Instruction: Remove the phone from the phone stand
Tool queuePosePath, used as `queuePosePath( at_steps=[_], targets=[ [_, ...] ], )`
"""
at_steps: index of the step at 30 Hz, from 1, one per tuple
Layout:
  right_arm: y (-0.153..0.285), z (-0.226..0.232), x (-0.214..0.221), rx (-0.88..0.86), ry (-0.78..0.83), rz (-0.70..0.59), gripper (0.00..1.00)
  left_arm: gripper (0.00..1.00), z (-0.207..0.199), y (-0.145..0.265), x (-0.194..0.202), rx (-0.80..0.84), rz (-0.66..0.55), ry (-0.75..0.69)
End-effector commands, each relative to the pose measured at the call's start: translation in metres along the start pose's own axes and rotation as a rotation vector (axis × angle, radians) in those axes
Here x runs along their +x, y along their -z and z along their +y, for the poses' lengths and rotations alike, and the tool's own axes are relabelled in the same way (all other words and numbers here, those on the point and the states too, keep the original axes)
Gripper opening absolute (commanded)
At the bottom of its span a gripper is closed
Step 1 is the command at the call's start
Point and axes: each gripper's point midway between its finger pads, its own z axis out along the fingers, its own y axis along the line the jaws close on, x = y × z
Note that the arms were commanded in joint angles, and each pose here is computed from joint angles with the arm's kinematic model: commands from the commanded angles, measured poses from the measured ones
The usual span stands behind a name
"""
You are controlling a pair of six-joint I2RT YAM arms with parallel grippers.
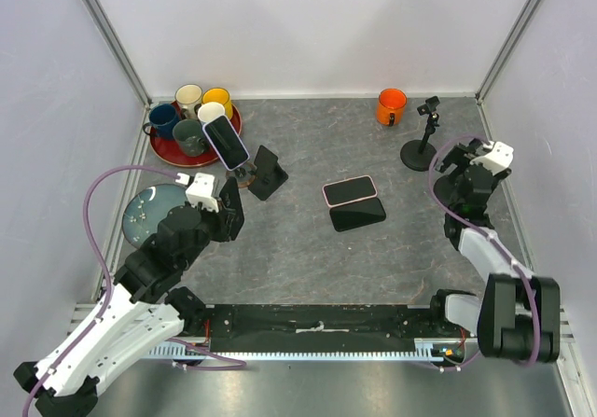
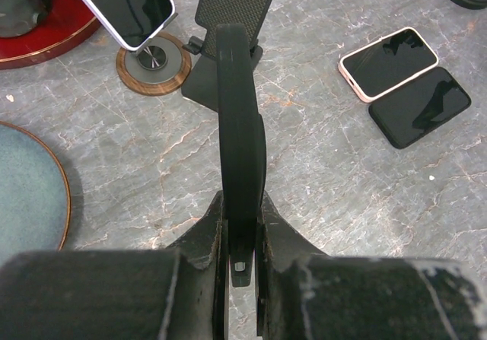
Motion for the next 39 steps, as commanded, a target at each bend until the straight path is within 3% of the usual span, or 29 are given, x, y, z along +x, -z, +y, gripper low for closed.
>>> queuePosePath(
  at_steps=[1,10,22,28,32,39],
  targets=[
    [0.023,-0.005,-0.007,0.006,-0.042,0.018,0.98,0.02,-0.014,-0.001,-0.029,0.063,-0.099,0.029],
    [0.065,0.006,-0.036,-0.062,-0.049,0.056,0.98,0.02,-0.042,-0.007,-0.042,0.167,-0.092,0.130],
    [0.136,0.139,-0.039,-0.502,0.058,0.113,0.98,0.02,-0.059,-0.027,-0.061,0.152,-0.054,0.329],
    [0.210,0.232,-0.012,-0.824,0.178,0.162,0.98,0.02,-0.060,-0.038,-0.066,0.110,-0.047,0.405],
    [0.283,0.288,0.008,-1.033,0.265,0.151,0.98,0.02,-0.056,-0.043,-0.066,0.057,-0.029,0.463],
    [0.356,0.340,0.035,-1.202,0.369,0.088,0.98,0.02,-0.056,-0.046,-0.062,0.031,-0.008,0.550]
  ],
)
